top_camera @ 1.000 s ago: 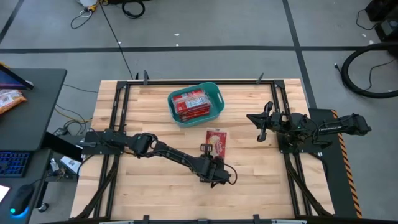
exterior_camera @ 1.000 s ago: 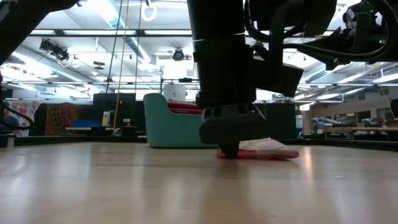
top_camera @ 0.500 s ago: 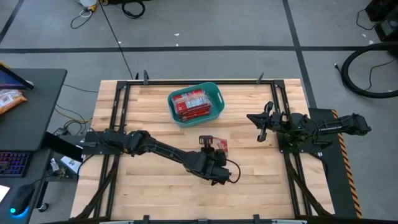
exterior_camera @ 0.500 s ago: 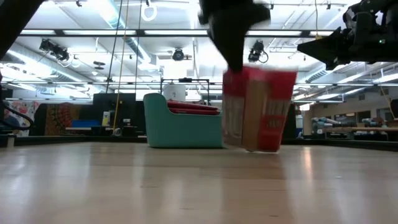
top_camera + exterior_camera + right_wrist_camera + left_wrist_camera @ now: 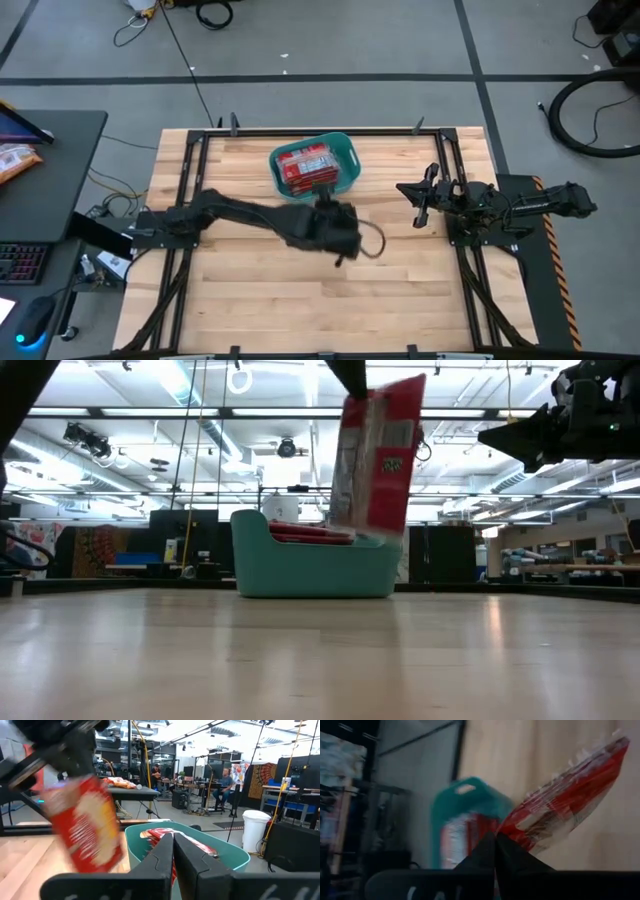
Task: Sort popcorn bags into baskets
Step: Put the red popcorn bag into the green bin
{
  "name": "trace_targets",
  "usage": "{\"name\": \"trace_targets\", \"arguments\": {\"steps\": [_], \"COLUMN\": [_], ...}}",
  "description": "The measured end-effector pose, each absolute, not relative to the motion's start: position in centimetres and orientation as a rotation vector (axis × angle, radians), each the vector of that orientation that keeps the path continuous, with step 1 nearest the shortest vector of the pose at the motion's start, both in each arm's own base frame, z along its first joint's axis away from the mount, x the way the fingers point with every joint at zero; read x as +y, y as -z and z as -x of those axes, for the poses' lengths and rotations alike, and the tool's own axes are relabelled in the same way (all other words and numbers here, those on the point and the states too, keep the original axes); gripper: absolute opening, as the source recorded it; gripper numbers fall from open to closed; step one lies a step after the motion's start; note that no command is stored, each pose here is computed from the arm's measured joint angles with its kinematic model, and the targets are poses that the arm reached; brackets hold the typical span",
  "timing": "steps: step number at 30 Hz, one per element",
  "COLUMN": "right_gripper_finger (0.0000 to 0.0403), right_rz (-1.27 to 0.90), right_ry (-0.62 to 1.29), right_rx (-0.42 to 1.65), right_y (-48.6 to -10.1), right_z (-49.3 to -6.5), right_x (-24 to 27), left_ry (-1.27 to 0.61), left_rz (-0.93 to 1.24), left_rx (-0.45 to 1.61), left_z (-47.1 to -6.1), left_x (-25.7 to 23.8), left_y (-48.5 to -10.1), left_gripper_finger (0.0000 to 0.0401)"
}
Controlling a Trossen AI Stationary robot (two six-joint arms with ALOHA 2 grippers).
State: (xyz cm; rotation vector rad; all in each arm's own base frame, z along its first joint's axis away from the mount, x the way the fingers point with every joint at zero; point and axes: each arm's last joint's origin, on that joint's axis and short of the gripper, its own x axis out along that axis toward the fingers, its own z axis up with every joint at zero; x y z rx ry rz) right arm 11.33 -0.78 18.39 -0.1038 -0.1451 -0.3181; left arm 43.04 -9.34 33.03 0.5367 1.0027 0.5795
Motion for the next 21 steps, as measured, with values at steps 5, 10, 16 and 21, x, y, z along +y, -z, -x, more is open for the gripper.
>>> {"name": "trace_targets", "arguments": {"steps": [5,10,16,21], "right_gripper_finger": [0.002,0.002,0.002,0.002], "right_rz": [0.104,0.104,0.104,0.104], "right_ry": [0.318,0.318,0.318,0.318], "right_rx": [-0.145,-0.145,-0.145,-0.145], "right_y": [-18.4,-18.4,-18.4,-18.4], "right_z": [-11.3,-11.3,-11.3,-11.3], "right_x": [-0.8,-0.8,-0.8,-0.8], "left_ry": [-0.629,-0.63,-0.574,-0.422], "left_rz": [-0.61,-0.642,-0.579,-0.59], "left_rx": [0.968,0.997,1.021,1.046], "left_z": [-42.2,-42.2,-42.5,-42.2], "left_x": [-5.8,-1.3,5.1,9.0], "left_y": [-36.3,-37.7,-38.1,-38.1], "left_gripper_finger": [0.0001,0.0001,0.0,0.0]}}
